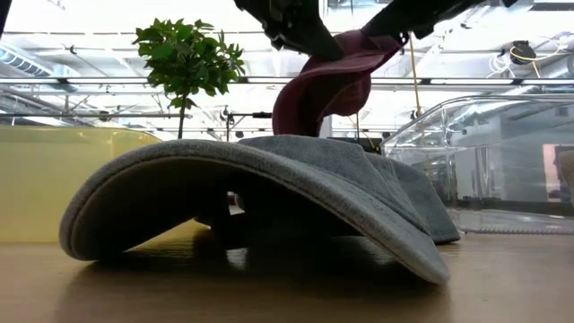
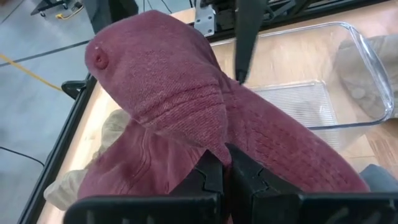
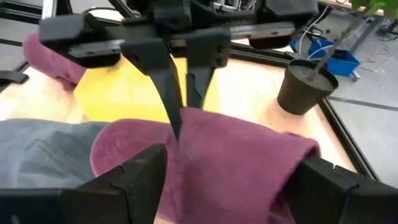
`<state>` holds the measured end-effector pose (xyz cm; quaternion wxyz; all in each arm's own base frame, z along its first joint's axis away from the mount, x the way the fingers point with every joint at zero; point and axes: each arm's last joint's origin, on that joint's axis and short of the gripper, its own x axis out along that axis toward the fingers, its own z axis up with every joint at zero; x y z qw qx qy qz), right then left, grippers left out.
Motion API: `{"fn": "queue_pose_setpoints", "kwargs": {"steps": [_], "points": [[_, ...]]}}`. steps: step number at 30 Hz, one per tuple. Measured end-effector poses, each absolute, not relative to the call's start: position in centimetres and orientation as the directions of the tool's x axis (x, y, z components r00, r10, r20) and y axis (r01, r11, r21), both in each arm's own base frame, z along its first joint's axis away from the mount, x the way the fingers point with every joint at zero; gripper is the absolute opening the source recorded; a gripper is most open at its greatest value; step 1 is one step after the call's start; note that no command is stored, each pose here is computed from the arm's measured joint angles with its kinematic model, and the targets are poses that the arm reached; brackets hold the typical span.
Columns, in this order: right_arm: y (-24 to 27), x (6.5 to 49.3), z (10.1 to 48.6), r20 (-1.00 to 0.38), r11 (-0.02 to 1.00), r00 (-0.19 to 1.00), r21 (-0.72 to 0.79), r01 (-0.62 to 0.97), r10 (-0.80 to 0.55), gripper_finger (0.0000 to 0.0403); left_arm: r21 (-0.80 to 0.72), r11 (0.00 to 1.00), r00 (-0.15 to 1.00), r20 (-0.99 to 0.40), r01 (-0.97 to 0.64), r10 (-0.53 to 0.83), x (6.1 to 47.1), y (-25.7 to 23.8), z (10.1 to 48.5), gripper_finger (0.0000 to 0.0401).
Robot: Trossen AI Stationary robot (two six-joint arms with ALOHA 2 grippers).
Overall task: Pick and place caps into container
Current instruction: Put the top red cap into the transparent container
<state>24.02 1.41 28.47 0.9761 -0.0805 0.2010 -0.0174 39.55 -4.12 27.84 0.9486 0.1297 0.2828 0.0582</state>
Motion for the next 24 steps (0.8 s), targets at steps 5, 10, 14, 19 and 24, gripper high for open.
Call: {"fn": "queue_pose_setpoints", "kwargs": {"steps": [5,10,14,19,24], "points": [[1.1,24.2,28.2,-0.399,0.982,0.909,-0.183,0.048,-0.119,0.0241,0.282,0.959,0.833,-0.521,-0.039,0.187,39.5,-4.1,27.8,0.0005],[1.1,24.2,28.2,-0.397,0.978,0.910,-0.207,0.039,-0.120,0.0153,0.282,0.958,0.832,-0.521,-0.042,0.190,39.6,-4.0,27.9,0.0005],[1.1,24.2,28.3,-0.396,0.963,0.910,-0.268,0.010,-0.120,0.0046,0.284,0.958,0.832,-0.521,-0.041,0.190,39.6,-3.9,27.9,0.0005],[0.7,23.7,28.4,-0.413,0.959,0.905,-0.282,-0.024,-0.099,0.0010,0.288,0.957,0.834,-0.517,-0.041,0.191,39.6,-3.9,27.9,0.0008],[-0.3,20.7,29.6,-0.442,0.970,0.897,-0.225,-0.090,-0.019,0.0003,0.283,0.959,0.836,-0.520,-0.027,0.177,39.1,-4.4,28.4,0.0047]]}}
